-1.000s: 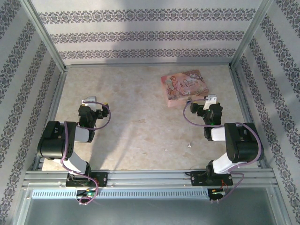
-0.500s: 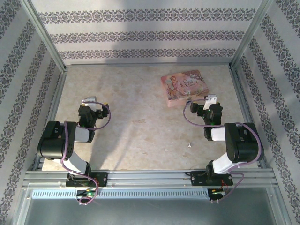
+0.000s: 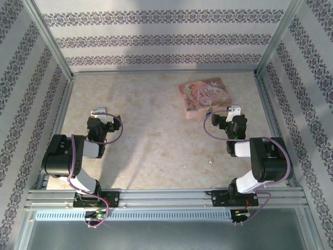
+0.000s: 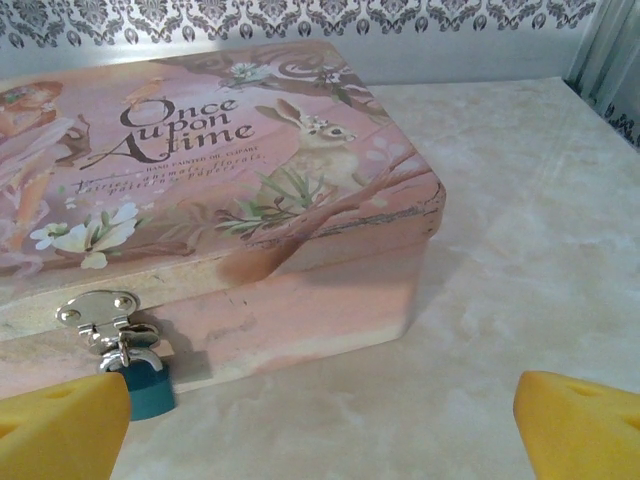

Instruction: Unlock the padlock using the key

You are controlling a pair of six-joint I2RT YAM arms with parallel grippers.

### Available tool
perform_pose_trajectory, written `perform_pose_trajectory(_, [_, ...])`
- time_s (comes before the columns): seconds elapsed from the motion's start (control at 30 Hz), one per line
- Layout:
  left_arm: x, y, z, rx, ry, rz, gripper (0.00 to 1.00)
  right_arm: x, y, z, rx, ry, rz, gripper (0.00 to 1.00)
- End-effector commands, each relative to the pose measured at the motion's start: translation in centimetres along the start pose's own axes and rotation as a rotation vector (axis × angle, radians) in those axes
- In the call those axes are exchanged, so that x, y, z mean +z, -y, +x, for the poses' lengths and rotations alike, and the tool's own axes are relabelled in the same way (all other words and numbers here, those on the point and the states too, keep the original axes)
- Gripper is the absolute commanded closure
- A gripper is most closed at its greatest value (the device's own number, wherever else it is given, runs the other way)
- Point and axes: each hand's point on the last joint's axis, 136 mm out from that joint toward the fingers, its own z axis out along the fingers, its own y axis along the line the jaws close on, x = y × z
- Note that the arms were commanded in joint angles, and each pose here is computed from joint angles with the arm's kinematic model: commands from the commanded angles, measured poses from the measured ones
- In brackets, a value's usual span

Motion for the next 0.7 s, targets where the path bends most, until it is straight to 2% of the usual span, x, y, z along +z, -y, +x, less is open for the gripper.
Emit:
perform_pose_trajectory(0.0, [-1.0, -1.2, -1.0, -0.012, 0.053, -0.054, 0.01, -0.8, 0.6, -2.4, 0.026, 0.045, 0.037, 0.02])
perform_pose_trajectory(0.13, [-4.0, -2.4, -3.0, -0.039, 0.165, -0.116, 0.01, -2.5, 0.8, -4.5, 0.05, 0.026, 0.047, 0.02])
perform_pose_trajectory(0.2, [-5.2, -2.7, -4.2, -0.05, 0.182, -0.134, 0.01, -3.3, 0.6, -5.5, 0.078, 0.013, 0.039, 0.02])
perform_pose_trajectory(0.43, [-8.3, -1.8, -10.0, -0.178, 0.132, -0.097, 0.01, -5.6, -0.8, -7.7, 0.254, -0.096, -0.049, 0.02])
perform_pose_trajectory(0.57, [-9.0, 0.4, -10.9, -0.268, 0.005, 0.014, 0.01, -5.5, -0.8, -8.0, 0.421, -0.163, -0.138, 0.02])
perform_pose_trajectory(0.67, [-9.0, 2.1, -11.1, -0.352, -0.061, 0.104, 0.01, -4.6, -0.4, -8.1, 0.475, -0.21, -0.183, 0.02])
